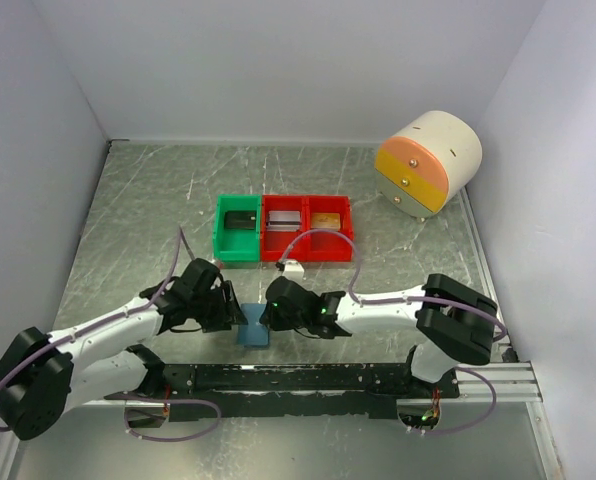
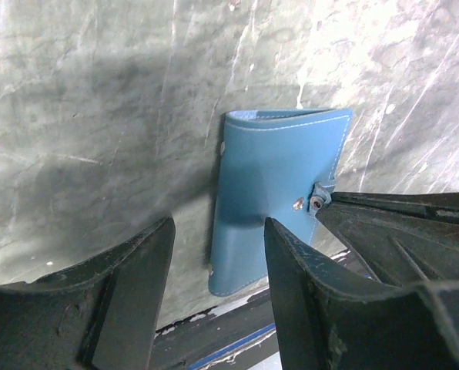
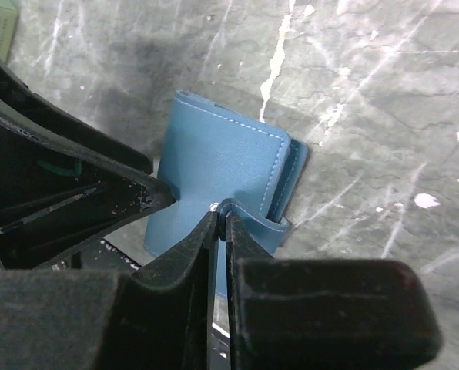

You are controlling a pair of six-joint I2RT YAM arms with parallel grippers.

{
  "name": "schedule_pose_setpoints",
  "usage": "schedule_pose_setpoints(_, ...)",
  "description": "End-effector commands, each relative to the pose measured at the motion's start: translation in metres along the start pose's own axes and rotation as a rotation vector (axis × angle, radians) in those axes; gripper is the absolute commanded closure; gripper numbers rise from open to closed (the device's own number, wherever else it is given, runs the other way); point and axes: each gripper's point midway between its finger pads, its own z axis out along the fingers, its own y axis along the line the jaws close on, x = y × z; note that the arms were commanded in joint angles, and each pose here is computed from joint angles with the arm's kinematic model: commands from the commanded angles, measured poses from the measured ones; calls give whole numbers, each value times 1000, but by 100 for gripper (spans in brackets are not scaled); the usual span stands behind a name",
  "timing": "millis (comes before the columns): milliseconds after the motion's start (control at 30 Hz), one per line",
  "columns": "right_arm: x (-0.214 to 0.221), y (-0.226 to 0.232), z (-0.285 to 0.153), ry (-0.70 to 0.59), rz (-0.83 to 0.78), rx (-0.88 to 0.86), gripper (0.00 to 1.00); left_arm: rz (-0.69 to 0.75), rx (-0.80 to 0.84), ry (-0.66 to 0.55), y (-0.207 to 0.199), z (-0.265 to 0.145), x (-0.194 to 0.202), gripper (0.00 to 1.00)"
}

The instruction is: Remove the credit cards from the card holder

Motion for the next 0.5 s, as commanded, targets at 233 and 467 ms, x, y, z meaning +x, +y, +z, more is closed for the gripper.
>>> schedule_pose_setpoints(233,-5,-54,-19,34,-89,354,87,31,-47,-28,2,8,-11,37)
schedule_pose_setpoints(467,2,-58,-22,57,-70,357,81,48,-19,-13,-2,8,-9,36)
